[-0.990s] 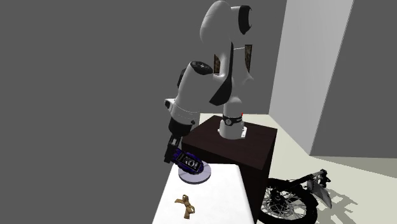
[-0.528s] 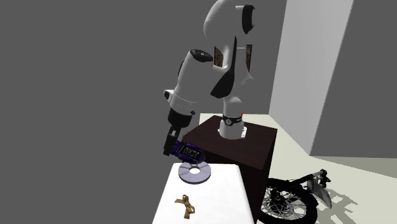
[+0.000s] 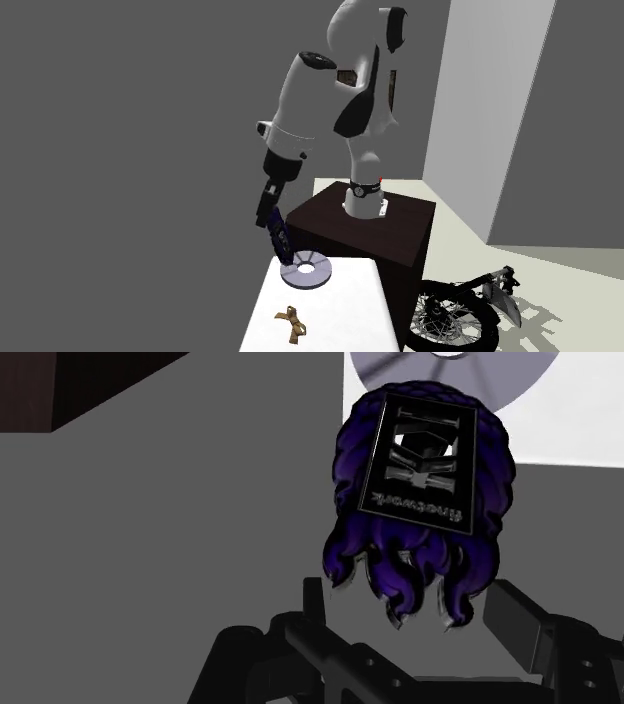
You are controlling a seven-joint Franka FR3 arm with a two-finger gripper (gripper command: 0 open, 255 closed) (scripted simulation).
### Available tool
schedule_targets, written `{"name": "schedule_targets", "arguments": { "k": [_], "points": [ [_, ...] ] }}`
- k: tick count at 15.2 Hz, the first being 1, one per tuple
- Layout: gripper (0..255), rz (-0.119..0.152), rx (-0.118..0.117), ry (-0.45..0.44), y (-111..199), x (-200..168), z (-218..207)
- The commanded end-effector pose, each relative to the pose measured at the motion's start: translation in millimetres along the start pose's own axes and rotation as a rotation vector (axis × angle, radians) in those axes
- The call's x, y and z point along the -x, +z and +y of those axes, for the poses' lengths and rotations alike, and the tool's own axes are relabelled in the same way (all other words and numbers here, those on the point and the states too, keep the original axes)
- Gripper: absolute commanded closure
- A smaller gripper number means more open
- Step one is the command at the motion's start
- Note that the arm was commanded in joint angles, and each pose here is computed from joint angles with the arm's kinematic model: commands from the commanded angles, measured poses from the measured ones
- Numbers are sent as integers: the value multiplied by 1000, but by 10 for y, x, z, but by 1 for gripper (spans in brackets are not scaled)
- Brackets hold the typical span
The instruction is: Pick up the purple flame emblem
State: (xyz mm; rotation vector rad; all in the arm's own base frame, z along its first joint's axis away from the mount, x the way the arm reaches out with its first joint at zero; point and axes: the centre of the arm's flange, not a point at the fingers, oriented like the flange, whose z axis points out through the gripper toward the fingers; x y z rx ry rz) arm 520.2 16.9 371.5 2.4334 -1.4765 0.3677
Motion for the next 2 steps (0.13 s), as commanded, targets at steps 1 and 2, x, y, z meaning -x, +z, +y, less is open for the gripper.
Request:
{"name": "schedule_targets", "arguments": {
  "k": [1,2],
  "points": [
    [255,0,0,0,-58,-27,0],
    [255,0,0,0,-58,-27,0]
  ]
}}
